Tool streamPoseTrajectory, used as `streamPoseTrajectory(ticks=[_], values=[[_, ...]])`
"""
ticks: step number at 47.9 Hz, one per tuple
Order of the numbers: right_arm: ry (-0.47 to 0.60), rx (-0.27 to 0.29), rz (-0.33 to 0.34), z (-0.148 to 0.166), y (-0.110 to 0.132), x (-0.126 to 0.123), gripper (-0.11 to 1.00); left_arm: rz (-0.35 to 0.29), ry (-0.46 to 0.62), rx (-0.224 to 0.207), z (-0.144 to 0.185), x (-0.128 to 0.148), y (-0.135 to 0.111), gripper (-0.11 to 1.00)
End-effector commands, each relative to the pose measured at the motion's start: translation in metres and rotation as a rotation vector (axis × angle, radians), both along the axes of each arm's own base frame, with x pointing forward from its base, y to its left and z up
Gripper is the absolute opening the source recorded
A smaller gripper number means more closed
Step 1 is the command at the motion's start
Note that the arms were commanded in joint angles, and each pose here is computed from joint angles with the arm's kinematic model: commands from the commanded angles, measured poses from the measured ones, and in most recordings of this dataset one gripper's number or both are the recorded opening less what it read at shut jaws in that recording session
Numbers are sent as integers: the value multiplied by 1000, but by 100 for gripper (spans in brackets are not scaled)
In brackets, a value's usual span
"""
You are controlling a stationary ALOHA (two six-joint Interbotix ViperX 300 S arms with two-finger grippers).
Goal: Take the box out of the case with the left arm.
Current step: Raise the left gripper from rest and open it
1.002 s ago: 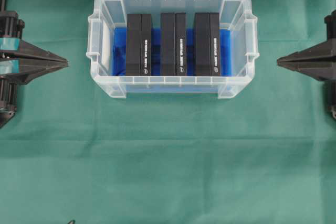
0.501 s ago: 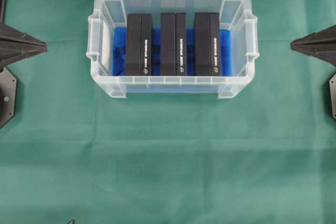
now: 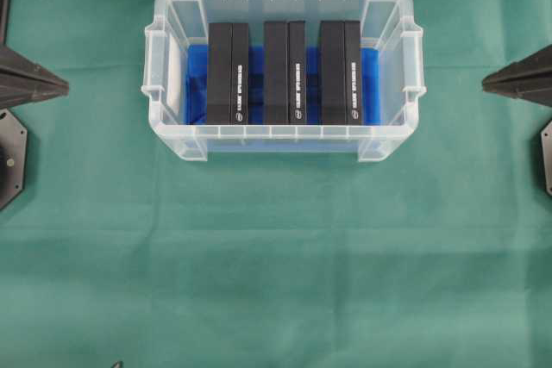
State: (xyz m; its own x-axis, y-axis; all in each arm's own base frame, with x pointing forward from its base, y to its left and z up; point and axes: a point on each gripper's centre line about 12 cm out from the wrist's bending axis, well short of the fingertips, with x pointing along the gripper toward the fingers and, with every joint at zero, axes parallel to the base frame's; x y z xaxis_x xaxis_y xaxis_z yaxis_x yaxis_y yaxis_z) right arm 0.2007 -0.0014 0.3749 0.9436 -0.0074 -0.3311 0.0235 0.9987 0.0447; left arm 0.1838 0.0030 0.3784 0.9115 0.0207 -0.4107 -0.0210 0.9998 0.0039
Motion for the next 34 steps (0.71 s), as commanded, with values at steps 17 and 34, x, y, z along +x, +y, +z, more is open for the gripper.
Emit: streamPoseTrajectory(ticks=[17, 34], values=[[677, 78, -64, -20, 0, -20, 3, 72, 660, -69, -23, -7, 1, 2], [736, 83, -72, -24, -1, -19, 3, 204, 659, -207, -22, -7, 1, 2]])
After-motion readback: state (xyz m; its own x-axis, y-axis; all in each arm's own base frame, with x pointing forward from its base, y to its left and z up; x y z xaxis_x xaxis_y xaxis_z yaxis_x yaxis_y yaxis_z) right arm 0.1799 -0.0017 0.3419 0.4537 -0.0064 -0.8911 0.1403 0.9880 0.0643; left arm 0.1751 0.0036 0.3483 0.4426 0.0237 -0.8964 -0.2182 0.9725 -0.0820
